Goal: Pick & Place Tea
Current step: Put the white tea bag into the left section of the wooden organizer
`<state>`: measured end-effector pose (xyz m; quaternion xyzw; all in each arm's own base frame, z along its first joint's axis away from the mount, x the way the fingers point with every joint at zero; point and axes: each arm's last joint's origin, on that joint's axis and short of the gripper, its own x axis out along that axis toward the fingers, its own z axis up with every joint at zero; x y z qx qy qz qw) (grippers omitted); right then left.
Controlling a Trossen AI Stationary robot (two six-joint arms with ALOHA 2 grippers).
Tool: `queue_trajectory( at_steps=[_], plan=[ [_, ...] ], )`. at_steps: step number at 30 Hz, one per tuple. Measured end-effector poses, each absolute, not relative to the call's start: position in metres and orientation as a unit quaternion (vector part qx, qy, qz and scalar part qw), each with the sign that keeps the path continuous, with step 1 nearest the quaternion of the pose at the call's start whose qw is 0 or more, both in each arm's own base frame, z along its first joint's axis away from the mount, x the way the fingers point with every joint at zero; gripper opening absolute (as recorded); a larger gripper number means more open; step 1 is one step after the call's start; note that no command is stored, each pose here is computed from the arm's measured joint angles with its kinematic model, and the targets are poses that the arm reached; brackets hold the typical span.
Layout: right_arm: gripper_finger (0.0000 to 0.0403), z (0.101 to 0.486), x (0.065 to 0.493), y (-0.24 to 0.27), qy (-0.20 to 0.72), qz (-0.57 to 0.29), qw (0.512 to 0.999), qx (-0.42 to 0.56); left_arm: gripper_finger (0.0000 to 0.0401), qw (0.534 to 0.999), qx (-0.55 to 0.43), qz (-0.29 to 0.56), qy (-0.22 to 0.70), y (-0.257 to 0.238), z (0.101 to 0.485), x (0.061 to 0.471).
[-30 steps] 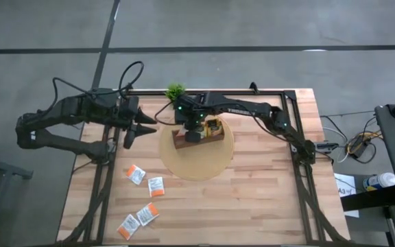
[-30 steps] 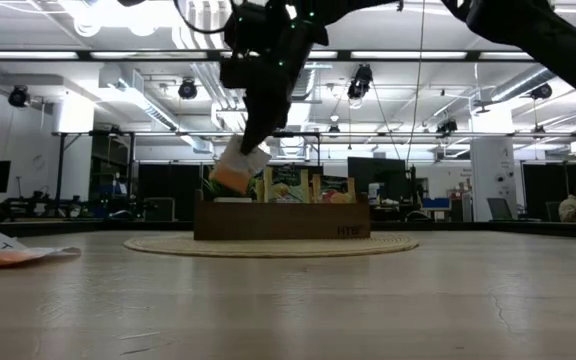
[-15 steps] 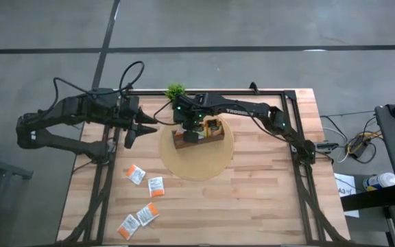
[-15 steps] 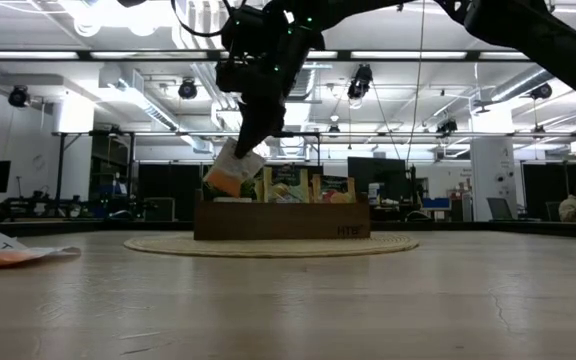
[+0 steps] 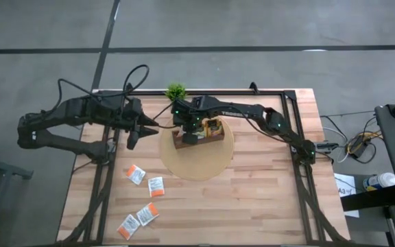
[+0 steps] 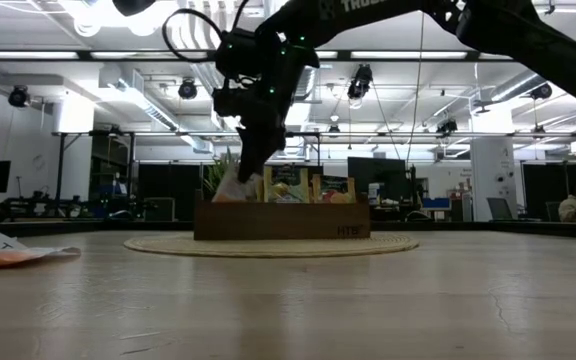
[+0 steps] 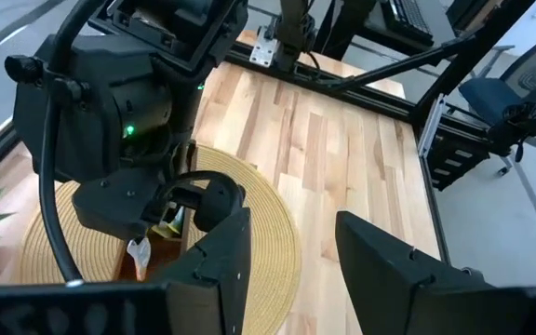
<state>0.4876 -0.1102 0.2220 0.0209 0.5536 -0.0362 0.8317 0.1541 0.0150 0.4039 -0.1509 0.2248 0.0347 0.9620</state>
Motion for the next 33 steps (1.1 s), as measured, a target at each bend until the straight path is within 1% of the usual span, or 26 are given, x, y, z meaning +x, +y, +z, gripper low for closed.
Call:
queue_trajectory(
  at_steps=[15, 19, 24, 33],
  plan=[
    [0.0008, 0.224, 0.489, -0.111, 0.548, -0.038, 0.835, 0.022, 0.0151, 0.963, -0.152, 0.034, 0.219, 0.015, 0.405, 0.154],
    [0.0008, 0.229, 0.488, -0.110, 0.547, -0.038, 0.836, 0.021, 0.0151, 0.963, -0.148, 0.053, 0.219, 0.016, 0.404, 0.157],
    [0.0008, 0.254, 0.486, -0.105, 0.537, -0.033, 0.843, 0.013, 0.0151, 0.962, -0.133, 0.078, 0.227, 0.019, 0.401, 0.163],
    [0.0008, 0.311, 0.463, -0.092, 0.494, -0.036, 0.869, 0.005, 0.0152, 0.956, -0.126, 0.082, 0.253, 0.021, 0.392, 0.181]
  ],
)
